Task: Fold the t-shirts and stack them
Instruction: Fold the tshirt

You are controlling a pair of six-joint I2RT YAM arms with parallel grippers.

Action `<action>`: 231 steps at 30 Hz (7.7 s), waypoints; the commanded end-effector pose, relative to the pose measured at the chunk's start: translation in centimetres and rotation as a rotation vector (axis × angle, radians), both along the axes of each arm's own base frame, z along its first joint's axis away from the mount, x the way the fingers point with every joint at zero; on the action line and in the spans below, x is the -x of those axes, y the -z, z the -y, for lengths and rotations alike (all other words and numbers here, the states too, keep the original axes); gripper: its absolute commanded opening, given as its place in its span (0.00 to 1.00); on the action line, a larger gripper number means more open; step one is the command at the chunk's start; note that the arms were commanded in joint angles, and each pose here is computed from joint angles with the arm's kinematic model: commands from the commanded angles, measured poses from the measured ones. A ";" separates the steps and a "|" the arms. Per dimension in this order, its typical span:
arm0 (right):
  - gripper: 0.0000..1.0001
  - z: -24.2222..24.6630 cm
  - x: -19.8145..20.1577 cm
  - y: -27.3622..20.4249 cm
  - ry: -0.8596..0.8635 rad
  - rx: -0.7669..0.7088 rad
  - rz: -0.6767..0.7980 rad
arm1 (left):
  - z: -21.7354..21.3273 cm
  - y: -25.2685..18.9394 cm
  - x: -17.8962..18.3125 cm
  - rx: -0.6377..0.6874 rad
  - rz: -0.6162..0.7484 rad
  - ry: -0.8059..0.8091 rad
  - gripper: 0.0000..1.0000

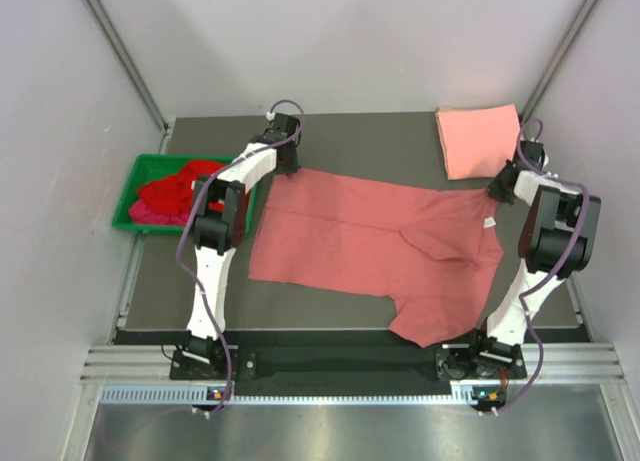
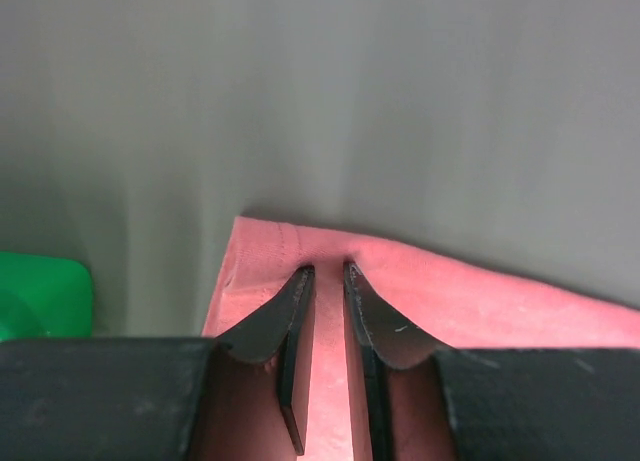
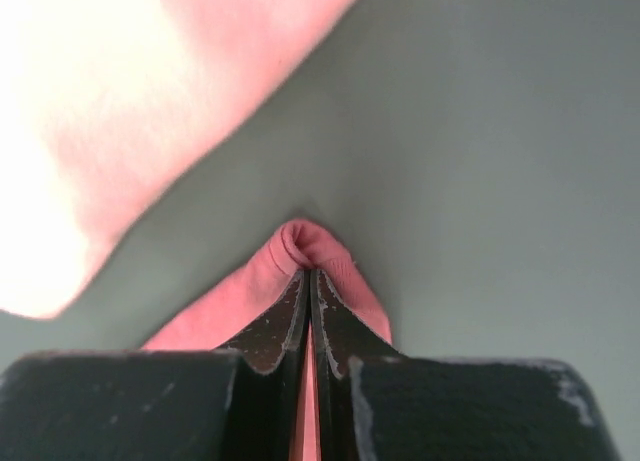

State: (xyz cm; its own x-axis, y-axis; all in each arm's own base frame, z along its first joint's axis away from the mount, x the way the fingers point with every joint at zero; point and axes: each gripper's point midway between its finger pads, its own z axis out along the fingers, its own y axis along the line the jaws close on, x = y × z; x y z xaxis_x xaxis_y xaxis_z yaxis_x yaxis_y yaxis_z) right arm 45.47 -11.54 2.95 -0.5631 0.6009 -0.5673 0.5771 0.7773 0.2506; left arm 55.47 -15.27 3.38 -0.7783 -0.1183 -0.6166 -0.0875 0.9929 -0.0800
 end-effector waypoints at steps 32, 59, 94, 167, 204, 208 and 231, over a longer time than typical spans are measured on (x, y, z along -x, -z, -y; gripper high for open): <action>0.32 -0.4 1.4 -8.9 -0.063 0.012 0.078 | -1.6 -6.5 0.2 0.064 0.046 0.020 0.29; 0.00 -0.7 4.8 1.5 -0.053 -0.049 -0.169 | -2.4 1.8 0.7 0.054 -0.110 -0.065 0.27; 0.75 -8.4 9.3 -11.0 0.026 -0.154 0.173 | 5.0 -13.7 9.1 0.284 0.057 0.242 0.31; 0.75 -20.9 10.9 -13.2 -0.063 -0.320 0.630 | 5.2 -15.9 17.8 0.277 0.107 0.354 0.31; 0.23 -15.0 13.6 0.2 -0.173 -0.019 -0.120 | -6.3 -4.3 28.8 -0.013 -0.246 0.041 0.33; 0.22 -16.4 15.9 0.5 -0.194 -0.064 -0.124 | -6.4 -4.0 28.7 -0.007 -0.257 0.045 0.34; 0.59 -14.7 21.0 -6.9 0.010 -0.223 -0.077 | -5.4 1.2 31.4 0.053 -0.437 0.041 0.37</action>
State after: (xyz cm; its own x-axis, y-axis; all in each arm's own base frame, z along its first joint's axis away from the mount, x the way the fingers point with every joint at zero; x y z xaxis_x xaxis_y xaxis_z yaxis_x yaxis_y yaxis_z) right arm 26.67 4.83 9.76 -0.6372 0.6300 -0.4440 0.4979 0.7762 0.3869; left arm 23.49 -9.68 2.86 -0.9716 -0.0934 -0.2176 -0.0755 0.9931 -0.0893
